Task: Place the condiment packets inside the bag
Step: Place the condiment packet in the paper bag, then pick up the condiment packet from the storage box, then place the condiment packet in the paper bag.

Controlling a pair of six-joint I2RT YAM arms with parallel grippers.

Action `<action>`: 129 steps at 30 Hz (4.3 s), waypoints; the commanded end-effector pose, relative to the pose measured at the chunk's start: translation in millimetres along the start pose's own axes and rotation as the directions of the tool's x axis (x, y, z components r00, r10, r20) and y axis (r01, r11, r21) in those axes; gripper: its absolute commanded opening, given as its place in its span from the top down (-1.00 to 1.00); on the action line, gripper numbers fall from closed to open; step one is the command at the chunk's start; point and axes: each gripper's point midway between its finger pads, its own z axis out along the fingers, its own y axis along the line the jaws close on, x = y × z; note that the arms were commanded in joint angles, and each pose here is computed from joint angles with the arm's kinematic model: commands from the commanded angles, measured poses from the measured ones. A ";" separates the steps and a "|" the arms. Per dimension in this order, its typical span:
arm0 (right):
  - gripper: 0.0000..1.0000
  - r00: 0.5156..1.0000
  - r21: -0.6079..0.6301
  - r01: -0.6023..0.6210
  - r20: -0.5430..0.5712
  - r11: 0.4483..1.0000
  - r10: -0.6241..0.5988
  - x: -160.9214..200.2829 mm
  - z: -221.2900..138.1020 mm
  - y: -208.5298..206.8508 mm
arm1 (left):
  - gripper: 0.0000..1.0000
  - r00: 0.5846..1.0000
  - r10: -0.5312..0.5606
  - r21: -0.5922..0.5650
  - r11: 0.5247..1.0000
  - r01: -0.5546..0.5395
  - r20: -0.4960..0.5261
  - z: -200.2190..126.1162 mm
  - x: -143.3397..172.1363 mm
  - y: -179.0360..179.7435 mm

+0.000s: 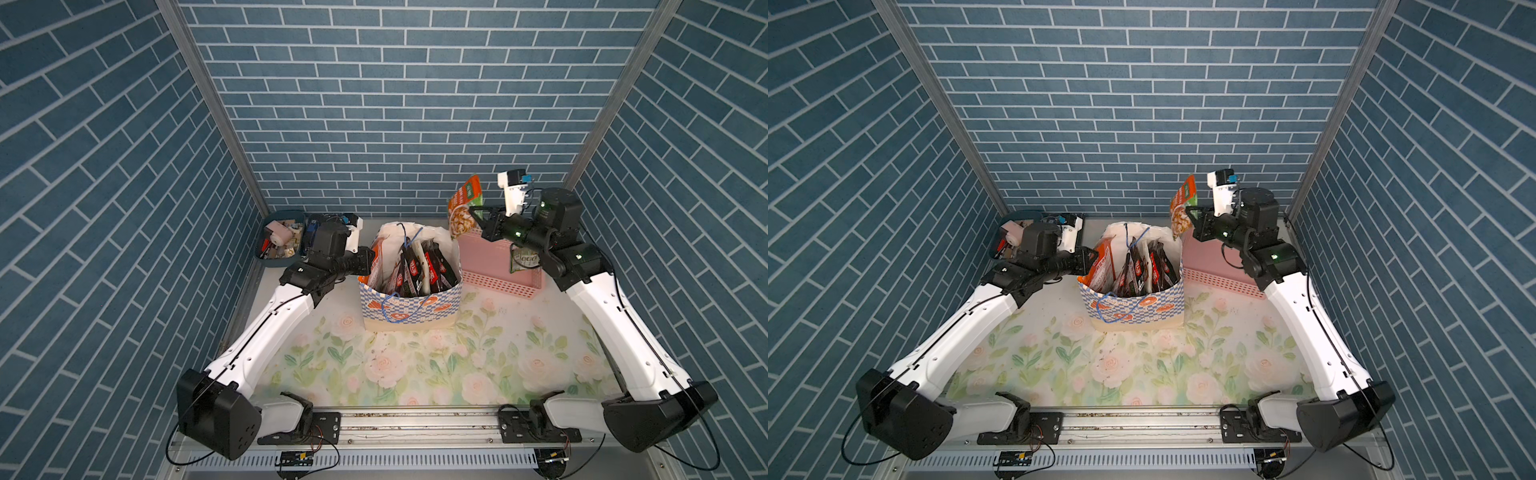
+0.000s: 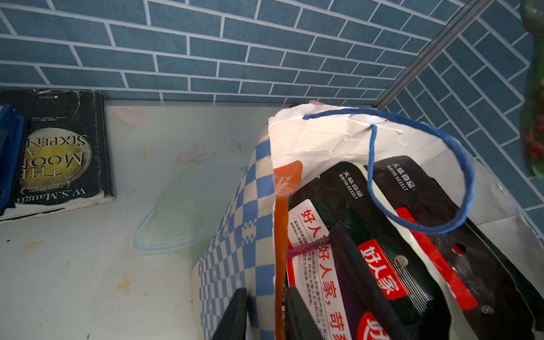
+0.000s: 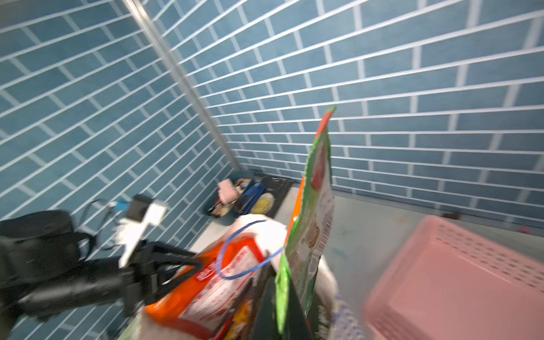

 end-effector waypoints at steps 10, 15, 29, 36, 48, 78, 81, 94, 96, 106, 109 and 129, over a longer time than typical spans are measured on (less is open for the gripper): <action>1.00 0.999 -0.237 -0.034 -0.008 0.971 0.033 22.6 48.6 119.5 | 0.76 0.999 -0.035 0.005 0.999 0.035 0.013 -0.2 3.3 2.5; 1.00 0.997 -0.249 -0.046 -0.069 0.967 0.029 53.6 77.3 125.8 | 0.87 0.999 -0.037 0.008 0.999 0.037 0.010 0.7 5.0 2.6; 0.70 0.976 -0.139 -0.092 -0.207 0.986 0.062 116.2 115.0 98.4 | 0.90 0.999 -0.036 0.013 0.999 0.036 0.023 -3.1 0.3 0.8; 0.22 0.961 -0.152 -0.048 -0.277 0.987 0.004 119.1 109.2 103.8 | 0.90 0.999 -0.035 0.010 0.999 0.035 0.025 -4.3 0.4 1.1; -0.30 0.982 0.421 0.001 -0.174 0.907 0.079 46.0 -14.3 -121.6 | 0.90 0.999 -0.034 0.023 0.999 0.033 0.028 -4.9 -2.0 -1.8; -0.05 0.793 0.527 -0.564 0.131 0.635 0.595 174.6 -116.0 -427.2 | 0.90 0.999 -0.023 0.034 0.999 0.022 0.025 -1.4 -2.6 -3.7; 0.07 0.784 0.515 -0.578 0.135 0.633 0.606 177.6 -112.5 -430.1 | 0.90 0.999 -0.023 0.036 0.999 0.022 0.026 -1.6 -2.7 -4.2; 1.00 0.815 0.480 -0.553 0.145 0.680 0.561 148.5 -113.7 -418.7 | 0.90 0.999 -0.024 0.023 0.999 0.024 0.025 -2.6 -0.9 -1.5; 1.00 0.841 0.467 -0.521 0.136 0.714 0.524 131.5 -114.1 -406.3 | 0.90 0.999 -0.023 0.022 1.000 0.022 0.026 -2.9 -0.6 -1.4; 1.00 0.954 0.305 -0.298 0.068 0.905 0.292 21.0 -80.7 -261.2 | 0.90 0.999 -0.040 0.018 0.999 0.040 0.032 0.1 0.8 0.7; 1.00 0.974 0.234 -0.227 0.079 0.945 0.215 -10.0 -70.5 -191.3 | 0.90 0.998 -0.049 0.023 0.999 0.048 0.041 -1.5 -1.2 -0.4; 1.00 0.999 -0.414 -0.041 -0.004 0.909 0.043 -9.6 24.6 148.7 | 0.92 0.994 -0.089 0.049 0.995 0.086 0.064 -3.9 0.6 -2.5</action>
